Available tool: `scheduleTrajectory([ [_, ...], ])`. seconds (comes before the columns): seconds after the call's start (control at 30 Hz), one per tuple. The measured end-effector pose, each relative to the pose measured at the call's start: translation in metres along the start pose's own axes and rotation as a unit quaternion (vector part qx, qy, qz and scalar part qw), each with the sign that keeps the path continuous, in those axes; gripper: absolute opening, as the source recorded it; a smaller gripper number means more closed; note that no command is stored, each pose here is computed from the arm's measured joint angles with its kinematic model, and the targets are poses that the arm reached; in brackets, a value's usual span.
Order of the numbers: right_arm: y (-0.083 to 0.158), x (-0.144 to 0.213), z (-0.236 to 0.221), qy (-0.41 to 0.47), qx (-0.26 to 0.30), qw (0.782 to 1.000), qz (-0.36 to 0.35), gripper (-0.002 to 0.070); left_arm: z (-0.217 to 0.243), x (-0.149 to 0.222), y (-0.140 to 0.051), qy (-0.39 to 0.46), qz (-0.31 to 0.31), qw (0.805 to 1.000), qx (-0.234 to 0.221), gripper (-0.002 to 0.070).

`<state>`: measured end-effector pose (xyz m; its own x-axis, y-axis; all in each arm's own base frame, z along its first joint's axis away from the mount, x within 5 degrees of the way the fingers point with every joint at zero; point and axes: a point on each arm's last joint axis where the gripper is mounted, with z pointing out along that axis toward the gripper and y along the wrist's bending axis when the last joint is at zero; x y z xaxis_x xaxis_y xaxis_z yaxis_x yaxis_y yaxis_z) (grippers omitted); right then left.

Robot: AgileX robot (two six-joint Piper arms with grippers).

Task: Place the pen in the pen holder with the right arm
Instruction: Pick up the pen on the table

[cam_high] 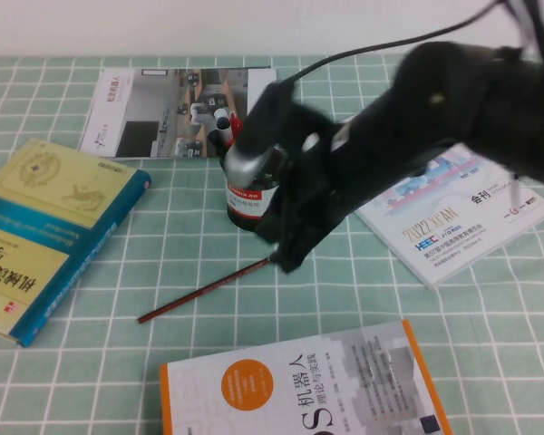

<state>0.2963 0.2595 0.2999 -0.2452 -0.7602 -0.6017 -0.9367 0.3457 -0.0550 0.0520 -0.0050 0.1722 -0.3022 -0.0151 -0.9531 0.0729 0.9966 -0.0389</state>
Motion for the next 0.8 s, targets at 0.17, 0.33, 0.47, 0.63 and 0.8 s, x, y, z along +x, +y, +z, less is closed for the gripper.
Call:
scheduleTrajectory([
  [0.17,0.011,-0.009,0.020,0.029,-0.043,0.993,-0.110,-0.0020,0.000,0.000,0.000,0.000,0.000,1.000,0.000,-0.0004],
  [0.33,0.025,-0.020,0.042,0.052,-0.067,0.974,-0.210,-0.0020,0.000,0.000,0.000,0.000,0.000,1.000,0.000,-0.0004],
  [0.47,0.029,-0.029,0.060,0.062,-0.081,0.961,-0.255,-0.0020,0.000,0.000,0.000,0.000,0.000,1.000,0.000,-0.0004],
  [0.63,0.024,-0.038,0.084,0.072,-0.087,0.950,-0.289,-0.0020,0.000,0.000,0.000,0.000,0.000,1.000,0.000,-0.0004],
  [0.8,0.017,-0.045,0.107,0.072,-0.084,0.948,-0.299,-0.0013,0.000,0.000,0.000,0.000,0.000,1.000,0.000,-0.0004],
])
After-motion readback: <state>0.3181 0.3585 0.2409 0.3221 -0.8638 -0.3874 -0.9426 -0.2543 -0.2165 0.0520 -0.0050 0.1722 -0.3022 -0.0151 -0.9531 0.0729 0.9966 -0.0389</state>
